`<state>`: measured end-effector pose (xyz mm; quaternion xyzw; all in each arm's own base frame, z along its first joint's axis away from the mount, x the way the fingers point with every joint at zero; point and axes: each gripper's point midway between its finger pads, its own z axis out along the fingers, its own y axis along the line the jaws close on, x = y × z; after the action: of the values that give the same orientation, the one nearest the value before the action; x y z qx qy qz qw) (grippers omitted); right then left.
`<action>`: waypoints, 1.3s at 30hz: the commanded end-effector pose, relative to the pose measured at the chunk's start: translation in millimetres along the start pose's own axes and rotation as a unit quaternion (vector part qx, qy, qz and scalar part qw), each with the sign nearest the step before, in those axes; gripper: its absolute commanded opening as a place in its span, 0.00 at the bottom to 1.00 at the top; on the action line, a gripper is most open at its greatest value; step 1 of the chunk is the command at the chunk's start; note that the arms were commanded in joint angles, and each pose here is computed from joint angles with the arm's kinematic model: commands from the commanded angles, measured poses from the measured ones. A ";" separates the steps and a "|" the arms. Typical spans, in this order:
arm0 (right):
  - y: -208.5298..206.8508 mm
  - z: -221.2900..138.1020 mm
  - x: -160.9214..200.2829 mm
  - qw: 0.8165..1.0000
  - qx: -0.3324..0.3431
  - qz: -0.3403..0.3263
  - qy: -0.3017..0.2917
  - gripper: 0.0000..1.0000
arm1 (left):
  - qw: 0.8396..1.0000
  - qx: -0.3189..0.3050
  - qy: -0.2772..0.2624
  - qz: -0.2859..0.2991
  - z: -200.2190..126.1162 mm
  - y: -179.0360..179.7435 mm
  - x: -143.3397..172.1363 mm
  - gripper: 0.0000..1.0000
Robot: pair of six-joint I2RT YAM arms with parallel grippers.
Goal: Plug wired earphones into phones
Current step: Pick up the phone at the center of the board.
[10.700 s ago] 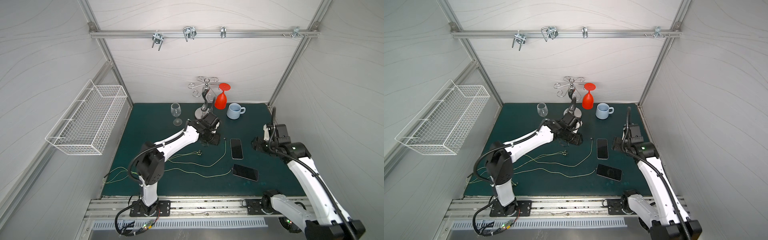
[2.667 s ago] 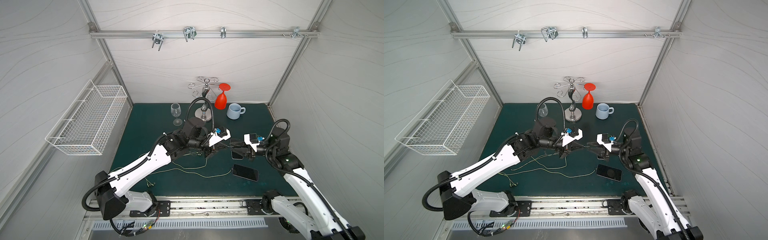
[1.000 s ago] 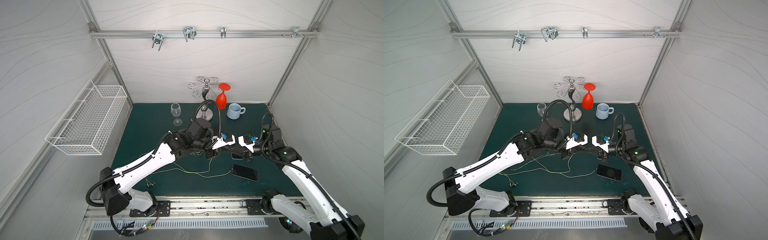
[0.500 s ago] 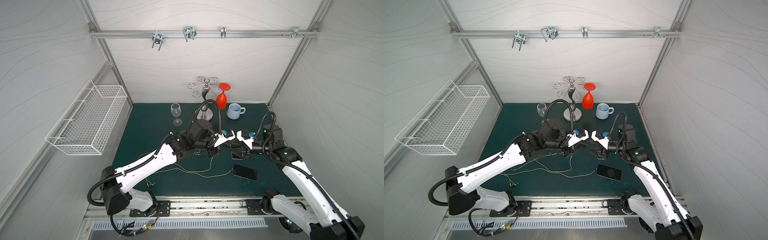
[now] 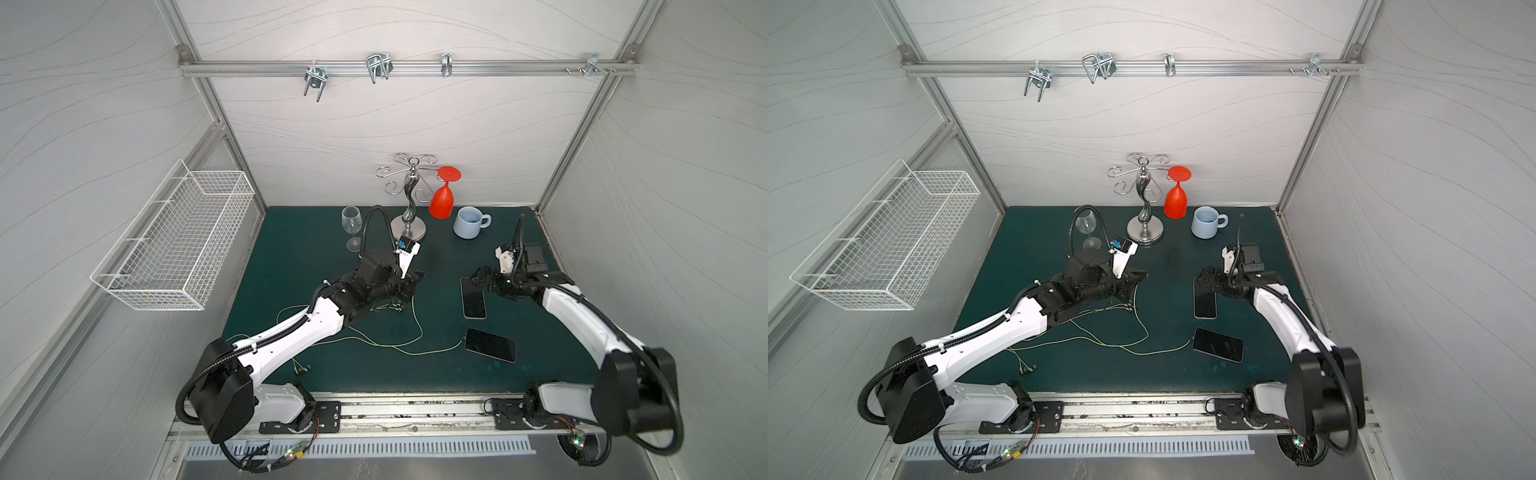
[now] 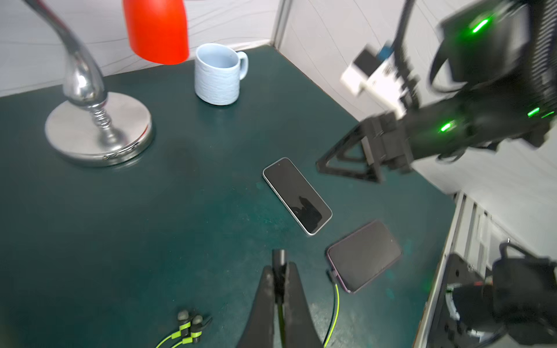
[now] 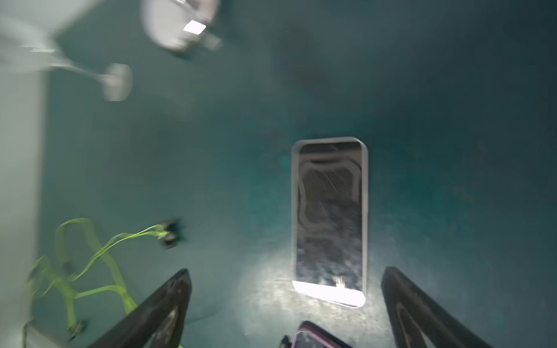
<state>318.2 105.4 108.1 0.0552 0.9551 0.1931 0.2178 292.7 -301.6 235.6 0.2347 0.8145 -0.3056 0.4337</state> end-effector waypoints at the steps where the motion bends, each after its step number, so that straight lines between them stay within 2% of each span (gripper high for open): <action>1: -22.5 13.6 1.5 0.995 0.089 0.050 0.020 0.99 | 0.998 -0.018 -0.057 -0.033 -10.1 3.3 -26.5 0.00; 10: -20.0 69.2 -0.6 0.981 0.174 0.053 0.062 0.99 | 0.997 -0.054 -0.045 -0.035 -16.2 17.8 -11.6 0.00; 14: -31.7 79.6 7.3 0.971 0.214 0.078 0.077 0.99 | 0.997 -0.061 -0.038 -0.039 -17.0 20.2 -7.7 0.00; 19: -39.3 86.5 11.4 0.959 0.267 0.052 0.082 0.99 | 0.996 -0.067 -0.036 -0.043 -18.8 23.5 -2.9 0.00; 24: -44.8 95.8 19.3 0.956 0.272 0.064 0.089 0.96 | 0.996 -0.068 -0.033 -0.045 -19.1 24.3 0.5 0.00; 26: -45.5 98.0 21.9 0.955 0.273 0.074 0.091 0.92 | 0.996 -0.067 -0.033 -0.046 -19.4 24.1 0.0 0.00; 29: -49.6 93.8 25.1 0.950 0.277 0.111 0.088 0.87 | 0.996 -0.068 -0.033 -0.048 -19.4 24.3 -0.1 0.00; 33: -59.9 83.2 31.6 0.940 0.254 0.213 0.084 0.80 | 0.996 -0.068 -0.035 -0.050 -19.6 23.8 -2.0 0.00; 35: -66.7 75.2 37.7 0.925 0.240 0.283 0.084 0.80 | 0.996 -0.067 -0.034 -0.052 -19.1 23.4 -1.2 0.00; 37: -74.0 66.8 47.5 0.901 0.225 0.359 0.087 0.79 | 0.996 -0.066 -0.032 -0.054 -19.1 23.6 0.0 0.00; 39: -78.9 60.7 56.9 0.881 0.222 0.408 0.092 0.80 | 0.995 -0.073 -0.035 -0.056 -21.5 25.5 -0.8 0.00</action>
<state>336.5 71.3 23.5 0.3657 0.9235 0.0568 0.1009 295.7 -271.3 220.9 0.1632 0.8410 -0.2674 0.4411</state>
